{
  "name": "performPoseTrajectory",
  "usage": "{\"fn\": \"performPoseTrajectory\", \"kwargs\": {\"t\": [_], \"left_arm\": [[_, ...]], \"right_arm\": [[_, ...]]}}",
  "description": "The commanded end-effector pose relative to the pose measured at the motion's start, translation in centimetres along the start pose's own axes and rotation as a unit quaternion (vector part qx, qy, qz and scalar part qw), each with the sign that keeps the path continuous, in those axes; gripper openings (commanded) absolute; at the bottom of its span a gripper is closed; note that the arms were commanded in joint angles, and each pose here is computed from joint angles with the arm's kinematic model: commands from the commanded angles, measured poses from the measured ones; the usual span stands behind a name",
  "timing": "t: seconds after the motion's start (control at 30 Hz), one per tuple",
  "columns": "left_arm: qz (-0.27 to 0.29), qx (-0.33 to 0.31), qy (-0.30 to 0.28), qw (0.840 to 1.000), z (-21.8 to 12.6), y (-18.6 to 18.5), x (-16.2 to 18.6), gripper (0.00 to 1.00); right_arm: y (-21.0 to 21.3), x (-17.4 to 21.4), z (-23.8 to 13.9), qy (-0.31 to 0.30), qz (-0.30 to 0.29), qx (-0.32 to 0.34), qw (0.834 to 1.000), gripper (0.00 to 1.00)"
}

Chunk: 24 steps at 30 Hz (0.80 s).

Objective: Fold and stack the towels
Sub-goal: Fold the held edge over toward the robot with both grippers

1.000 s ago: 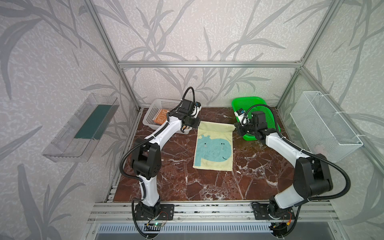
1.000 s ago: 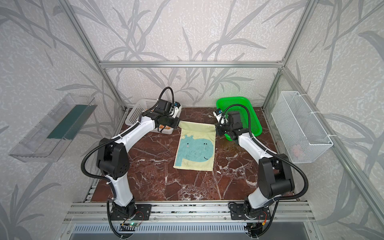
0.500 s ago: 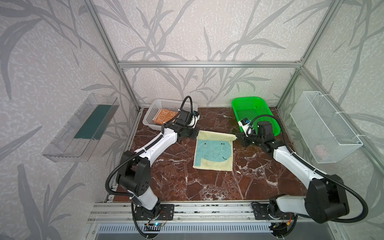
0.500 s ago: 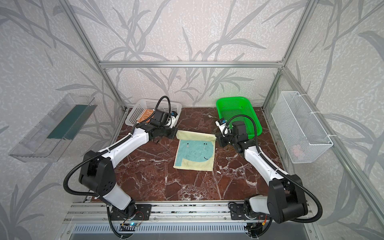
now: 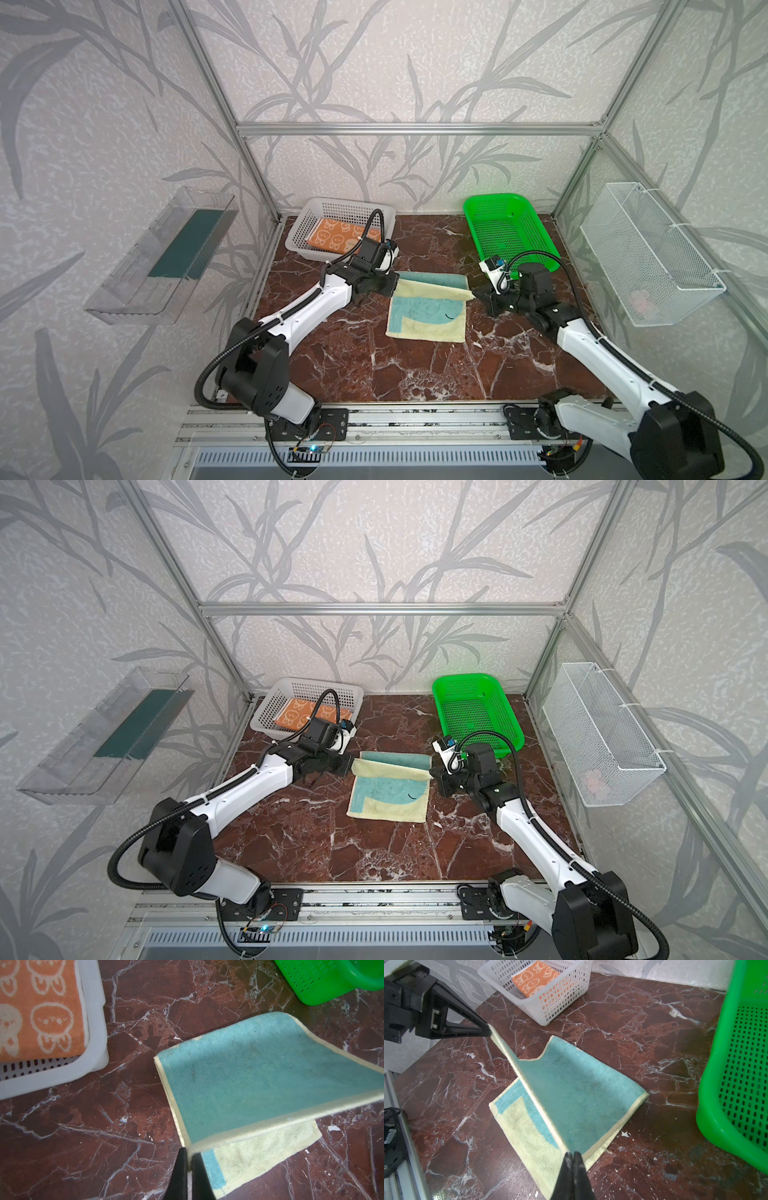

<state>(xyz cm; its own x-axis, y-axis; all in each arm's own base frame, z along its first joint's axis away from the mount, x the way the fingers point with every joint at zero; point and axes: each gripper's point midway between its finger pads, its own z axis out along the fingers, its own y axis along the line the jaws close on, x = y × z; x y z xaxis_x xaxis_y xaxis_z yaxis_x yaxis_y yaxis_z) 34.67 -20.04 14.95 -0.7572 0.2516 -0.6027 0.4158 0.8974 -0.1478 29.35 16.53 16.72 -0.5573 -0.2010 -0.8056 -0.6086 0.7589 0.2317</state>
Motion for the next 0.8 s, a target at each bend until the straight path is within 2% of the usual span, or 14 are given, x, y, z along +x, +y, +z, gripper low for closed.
{"fn": "performPoseTrajectory", "kwargs": {"t": [0.0, 0.3, 0.6, 0.77], "left_arm": [[-0.018, -0.02, -0.007, 1.0, -1.1, 0.6, 0.4, 0.0], [-0.024, -0.025, 0.016, 0.999, -0.3, 0.5, 2.4, 0.0], [-0.022, -0.005, 0.069, 0.997, 1.2, -1.3, 5.1, 0.0], [-0.019, -0.003, 0.067, 0.998, 0.9, -1.5, 5.1, 0.0]], "right_arm": [[0.2, 1.7, -0.2, 0.02, 0.021, 0.006, 1.0, 0.0], [0.9, 5.1, 0.7, 0.058, 0.044, -0.001, 0.997, 0.0], [1.2, 5.1, 1.8, 0.074, 0.059, -0.007, 0.995, 0.0], [1.7, 5.4, 2.2, 0.094, 0.088, -0.011, 0.992, 0.0]]}}
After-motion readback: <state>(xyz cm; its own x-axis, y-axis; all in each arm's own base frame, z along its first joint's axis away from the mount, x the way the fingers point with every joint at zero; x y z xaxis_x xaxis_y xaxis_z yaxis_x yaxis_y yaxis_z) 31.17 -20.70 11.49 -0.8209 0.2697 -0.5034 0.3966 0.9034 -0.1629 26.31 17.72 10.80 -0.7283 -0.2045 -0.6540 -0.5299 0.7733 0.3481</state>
